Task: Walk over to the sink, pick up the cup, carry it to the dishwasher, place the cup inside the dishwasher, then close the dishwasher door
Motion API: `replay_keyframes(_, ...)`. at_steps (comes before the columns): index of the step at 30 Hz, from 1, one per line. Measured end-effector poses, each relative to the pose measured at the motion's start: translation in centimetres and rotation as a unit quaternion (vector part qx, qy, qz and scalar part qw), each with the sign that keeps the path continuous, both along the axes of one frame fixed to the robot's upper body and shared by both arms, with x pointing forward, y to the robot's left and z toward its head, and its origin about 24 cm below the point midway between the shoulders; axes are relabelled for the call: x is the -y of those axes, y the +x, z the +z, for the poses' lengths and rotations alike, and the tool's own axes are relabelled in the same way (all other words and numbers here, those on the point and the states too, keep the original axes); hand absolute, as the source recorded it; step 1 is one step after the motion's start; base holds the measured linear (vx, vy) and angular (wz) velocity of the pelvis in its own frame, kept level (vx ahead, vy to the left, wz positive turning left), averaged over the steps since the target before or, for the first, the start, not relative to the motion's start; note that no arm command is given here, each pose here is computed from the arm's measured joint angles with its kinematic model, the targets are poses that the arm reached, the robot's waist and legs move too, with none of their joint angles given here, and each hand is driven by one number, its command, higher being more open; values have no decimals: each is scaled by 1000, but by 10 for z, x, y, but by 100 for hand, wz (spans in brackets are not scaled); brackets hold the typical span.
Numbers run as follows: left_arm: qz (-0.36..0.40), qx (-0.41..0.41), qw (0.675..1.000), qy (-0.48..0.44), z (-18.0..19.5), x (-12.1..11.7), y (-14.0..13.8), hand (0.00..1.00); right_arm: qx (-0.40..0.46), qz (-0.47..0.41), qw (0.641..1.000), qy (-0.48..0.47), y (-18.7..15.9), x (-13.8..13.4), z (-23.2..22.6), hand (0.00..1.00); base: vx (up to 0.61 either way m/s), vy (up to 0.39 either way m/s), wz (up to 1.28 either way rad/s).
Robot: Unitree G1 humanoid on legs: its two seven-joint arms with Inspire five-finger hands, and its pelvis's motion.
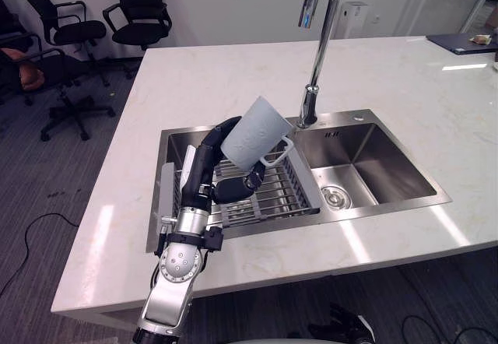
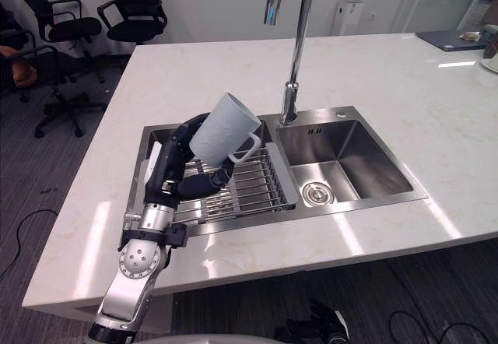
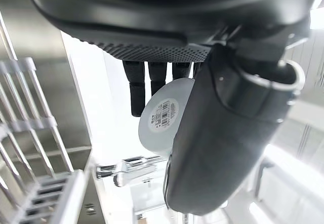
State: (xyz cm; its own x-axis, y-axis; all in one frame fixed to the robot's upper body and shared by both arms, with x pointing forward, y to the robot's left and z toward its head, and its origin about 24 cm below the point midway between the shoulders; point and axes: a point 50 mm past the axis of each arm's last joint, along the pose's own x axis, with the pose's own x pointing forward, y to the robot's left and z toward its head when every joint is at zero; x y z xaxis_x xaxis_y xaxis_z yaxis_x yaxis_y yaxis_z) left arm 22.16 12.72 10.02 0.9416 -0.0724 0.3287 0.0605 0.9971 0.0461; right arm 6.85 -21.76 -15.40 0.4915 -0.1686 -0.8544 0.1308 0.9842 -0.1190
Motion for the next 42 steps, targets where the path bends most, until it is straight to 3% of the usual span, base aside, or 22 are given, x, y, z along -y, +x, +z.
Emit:
replay_keyframes(13, 16, -41, 996, -78, -14, -5, -16, 30, 3, -8, 1000, -10, -2, 0, 1, 90, 15, 18, -13)
replay_keyframes(22, 1, -38, 993, -108, -10, 3, -17, 30, 63, 5, 998, -3, 30, -14, 11, 90, -92, -17, 8)
replay_keyframes(29, -1, 1, 989, -149, 7, 4, -18, 30, 141, 17, 990, -2, 75, -19, 30, 90, -74, -88, 9)
replay_keyframes(34, -7, -7, 986, -165, 5, 6, -19, 30, 147, -1, 989, -5, 75, -19, 32, 90, -162, -66, 40)
replay_keyframes(42, -65, -6, 979, -194, 9, 29, -21, 30, 144, -36, 989, -18, 51, -10, 33, 90, -151, 127, 54)
